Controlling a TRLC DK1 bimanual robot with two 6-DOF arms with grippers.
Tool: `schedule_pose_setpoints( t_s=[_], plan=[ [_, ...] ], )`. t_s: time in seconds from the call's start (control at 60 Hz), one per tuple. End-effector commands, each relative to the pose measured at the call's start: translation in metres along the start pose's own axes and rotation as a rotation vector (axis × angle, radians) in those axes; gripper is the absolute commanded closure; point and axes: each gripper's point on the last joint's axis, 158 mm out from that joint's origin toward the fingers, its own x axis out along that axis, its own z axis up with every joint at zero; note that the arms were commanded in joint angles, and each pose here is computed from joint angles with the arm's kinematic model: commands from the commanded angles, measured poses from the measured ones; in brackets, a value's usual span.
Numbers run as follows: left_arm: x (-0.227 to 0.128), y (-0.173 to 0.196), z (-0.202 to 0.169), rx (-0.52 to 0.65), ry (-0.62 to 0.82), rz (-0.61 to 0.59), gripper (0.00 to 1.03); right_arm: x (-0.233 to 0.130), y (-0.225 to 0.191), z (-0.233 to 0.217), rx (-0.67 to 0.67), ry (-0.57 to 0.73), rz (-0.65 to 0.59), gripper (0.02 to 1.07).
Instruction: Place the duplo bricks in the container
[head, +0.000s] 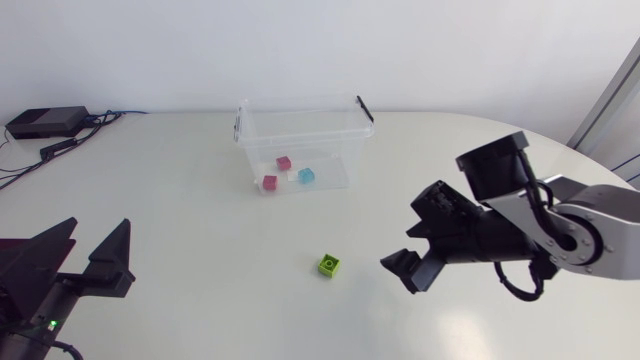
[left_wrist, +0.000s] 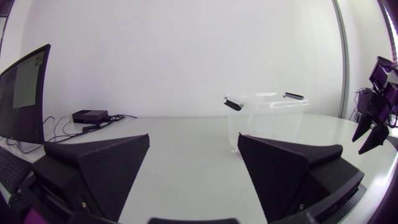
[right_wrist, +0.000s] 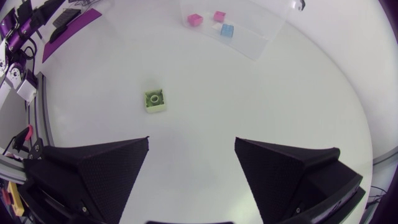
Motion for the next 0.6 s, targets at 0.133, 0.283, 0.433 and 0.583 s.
schedule_pose_setpoints(
  t_s=[0.133, 0.283, 0.433, 0.583],
  plan=[
    [0.000, 0.003, -0.005, 0.011, 0.004, 0.014, 0.04, 0.031, 0.008, 0.010, -0.042, 0.040, 0.032, 0.07],
    [0.000, 0.003, -0.005, 0.011, 0.004, 0.014, 0.04, 0.056, 0.022, 0.006, -0.092, 0.089, 0.051, 0.07],
    [0.000, 0.003, -0.005, 0.011, 0.004, 0.014, 0.04, 0.076, 0.034, 0.011, -0.132, 0.118, 0.082, 0.07],
    [0.000, 0.003, -0.005, 0.011, 0.004, 0.014, 0.04, 0.090, 0.042, 0.020, -0.159, 0.127, 0.102, 0.07]
  ],
)
